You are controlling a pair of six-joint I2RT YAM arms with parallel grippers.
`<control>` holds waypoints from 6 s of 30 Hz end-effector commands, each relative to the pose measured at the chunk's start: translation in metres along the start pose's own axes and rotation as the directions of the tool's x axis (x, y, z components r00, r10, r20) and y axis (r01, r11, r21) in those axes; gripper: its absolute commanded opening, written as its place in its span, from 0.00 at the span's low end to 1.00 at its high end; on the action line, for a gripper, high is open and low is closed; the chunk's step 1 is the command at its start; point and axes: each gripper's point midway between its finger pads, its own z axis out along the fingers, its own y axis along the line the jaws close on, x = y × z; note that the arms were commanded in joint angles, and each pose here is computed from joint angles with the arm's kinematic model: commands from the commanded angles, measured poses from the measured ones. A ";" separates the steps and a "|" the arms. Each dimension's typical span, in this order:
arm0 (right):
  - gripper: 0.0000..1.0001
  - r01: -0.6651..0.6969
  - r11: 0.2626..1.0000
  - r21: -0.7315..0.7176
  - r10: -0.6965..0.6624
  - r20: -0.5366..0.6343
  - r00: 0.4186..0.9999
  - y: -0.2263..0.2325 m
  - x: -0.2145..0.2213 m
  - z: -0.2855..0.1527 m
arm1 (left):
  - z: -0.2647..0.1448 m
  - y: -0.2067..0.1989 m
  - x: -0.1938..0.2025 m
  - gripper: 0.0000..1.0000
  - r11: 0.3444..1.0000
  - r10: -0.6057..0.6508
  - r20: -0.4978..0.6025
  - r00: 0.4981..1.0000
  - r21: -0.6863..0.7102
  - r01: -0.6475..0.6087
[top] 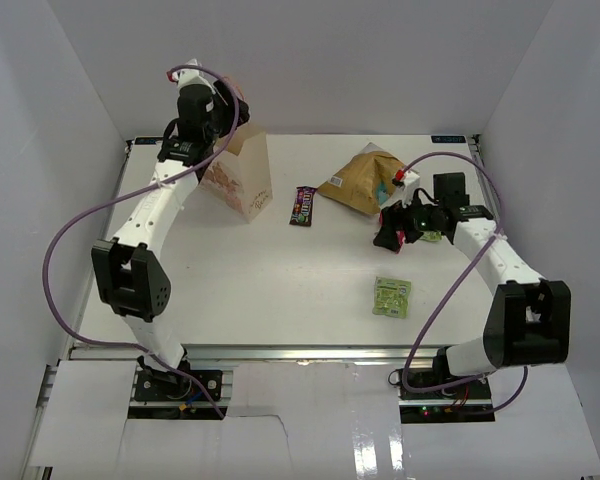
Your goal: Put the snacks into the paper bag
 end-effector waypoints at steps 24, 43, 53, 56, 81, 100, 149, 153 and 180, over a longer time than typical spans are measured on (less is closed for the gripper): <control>0.97 0.198 0.980 -0.018 -0.171 -0.587 0.792 0.017 0.131 -0.004 | -0.268 -0.025 0.094 0.76 0.783 -0.104 -0.240 0.965 0.578 0.228; 0.31 0.196 0.981 0.011 -0.141 -0.655 0.743 0.028 0.174 0.010 | -0.261 -0.031 0.198 0.77 0.773 -0.134 -0.570 0.811 0.452 0.446; 0.09 0.163 0.974 -0.158 -0.208 -0.328 0.921 0.069 0.070 0.028 | -0.254 -0.081 0.318 0.77 0.789 0.062 -0.804 0.591 0.402 0.464; 0.09 0.126 0.963 -0.238 -0.186 -0.247 0.951 0.088 0.045 0.032 | -0.248 -0.096 0.329 0.77 0.777 0.118 -0.810 0.574 0.435 0.455; 0.12 0.100 0.908 -0.406 -0.160 -0.118 0.980 0.126 0.018 0.030 | -0.218 -0.113 0.363 0.43 0.805 0.094 -0.833 0.546 0.386 0.451; 0.81 0.266 0.861 -0.434 -0.300 -0.011 0.954 0.119 -0.005 0.011 | -0.213 -0.086 0.346 0.00 0.841 0.152 -0.769 0.621 0.431 0.327; 0.80 -0.149 0.791 0.593 0.223 -0.053 0.973 -0.108 -0.011 -0.033 | -0.065 -0.046 -0.029 0.72 0.966 0.201 -0.055 0.978 0.180 -0.188; 0.79 -0.207 0.648 0.733 0.280 0.023 0.960 -0.143 -0.001 -0.053 | -0.104 -0.064 -0.029 0.78 0.926 0.208 -0.023 0.978 0.326 -0.189; 0.15 -0.555 0.598 0.578 0.661 0.036 0.750 -0.203 0.088 0.004 | -0.215 -0.075 0.186 0.87 0.740 0.031 -0.519 0.854 0.586 0.329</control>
